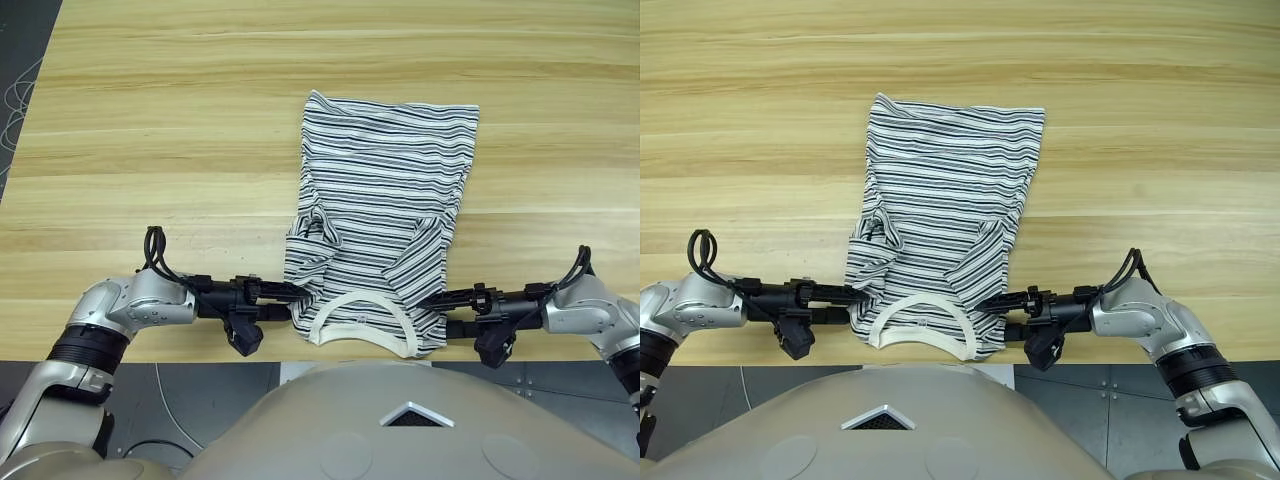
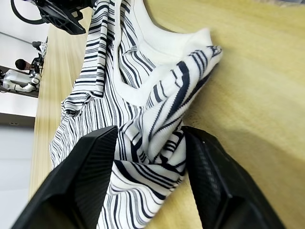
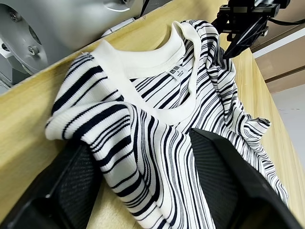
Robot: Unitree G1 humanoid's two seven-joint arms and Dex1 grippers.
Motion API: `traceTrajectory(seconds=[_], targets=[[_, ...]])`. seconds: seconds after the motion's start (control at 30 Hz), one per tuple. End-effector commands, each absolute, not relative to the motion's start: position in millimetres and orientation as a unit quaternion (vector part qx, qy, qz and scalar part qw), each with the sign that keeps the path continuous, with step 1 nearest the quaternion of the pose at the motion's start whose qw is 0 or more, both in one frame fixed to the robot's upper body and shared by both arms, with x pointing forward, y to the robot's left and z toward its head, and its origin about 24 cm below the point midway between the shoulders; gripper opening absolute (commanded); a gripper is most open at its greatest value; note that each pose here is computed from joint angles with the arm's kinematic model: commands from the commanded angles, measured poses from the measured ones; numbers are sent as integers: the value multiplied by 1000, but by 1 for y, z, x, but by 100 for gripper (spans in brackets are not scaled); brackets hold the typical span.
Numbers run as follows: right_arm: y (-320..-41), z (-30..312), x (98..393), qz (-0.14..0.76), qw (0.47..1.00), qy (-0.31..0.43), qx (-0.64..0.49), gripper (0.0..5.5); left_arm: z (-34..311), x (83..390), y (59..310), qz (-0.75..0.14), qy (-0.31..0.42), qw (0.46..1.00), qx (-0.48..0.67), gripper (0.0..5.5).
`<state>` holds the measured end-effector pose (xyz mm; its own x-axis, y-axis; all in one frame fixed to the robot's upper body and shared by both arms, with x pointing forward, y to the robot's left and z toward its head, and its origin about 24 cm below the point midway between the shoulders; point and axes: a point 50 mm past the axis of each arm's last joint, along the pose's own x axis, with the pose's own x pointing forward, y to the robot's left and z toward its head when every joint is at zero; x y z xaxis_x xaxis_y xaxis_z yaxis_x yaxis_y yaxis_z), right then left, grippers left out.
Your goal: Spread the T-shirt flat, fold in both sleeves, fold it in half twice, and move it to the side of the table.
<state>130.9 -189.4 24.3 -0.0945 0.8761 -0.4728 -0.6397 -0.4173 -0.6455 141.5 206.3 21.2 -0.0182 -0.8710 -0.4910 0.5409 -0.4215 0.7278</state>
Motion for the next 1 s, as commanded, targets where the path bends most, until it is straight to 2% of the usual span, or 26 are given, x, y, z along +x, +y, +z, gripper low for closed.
traceTrajectory(seconds=[0.03, 0.13, 0.2, 0.33, 0.47, 0.67, 0.73, 0.87, 1.0], targets=[[-185, 25, 141, 730, 505, -127, -443, 308, 18, 143, 203, -700, -163, 500, 483, 250], [-178, 27, 145, 734, 498, -122, -444, 308, 15, 141, 203, -701, -160, 500, 483, 250], [-173, 30, 148, 737, 496, -123, -442, 279, 13, 141, 203, -701, -160, 500, 483, 252], [-168, 34, 152, 739, 496, -122, -440, 220, 10, 138, 204, -705, -152, 501, 479, 198], [-164, 37, 154, 744, 492, -121, -436, 129, 10, 138, 204, -705, -154, 501, 478, 116], [-163, 38, 158, 747, 491, -116, -432, 20, 9, 138, 203, -706, -150, 506, 472, 30], [-163, 37, 160, 748, 491, -114, -432, 10, 8, 138, 203, -707, -149, 508, 469, 11], [-167, 36, 160, 748, 493, -106, -431, 10, 9, 138, 203, -710, -146, 508, 465, 11], [-170, 40, 166, 747, 514, -85, -414, 10, 15, 145, 198, -701, -124, 536, 454, 11]])
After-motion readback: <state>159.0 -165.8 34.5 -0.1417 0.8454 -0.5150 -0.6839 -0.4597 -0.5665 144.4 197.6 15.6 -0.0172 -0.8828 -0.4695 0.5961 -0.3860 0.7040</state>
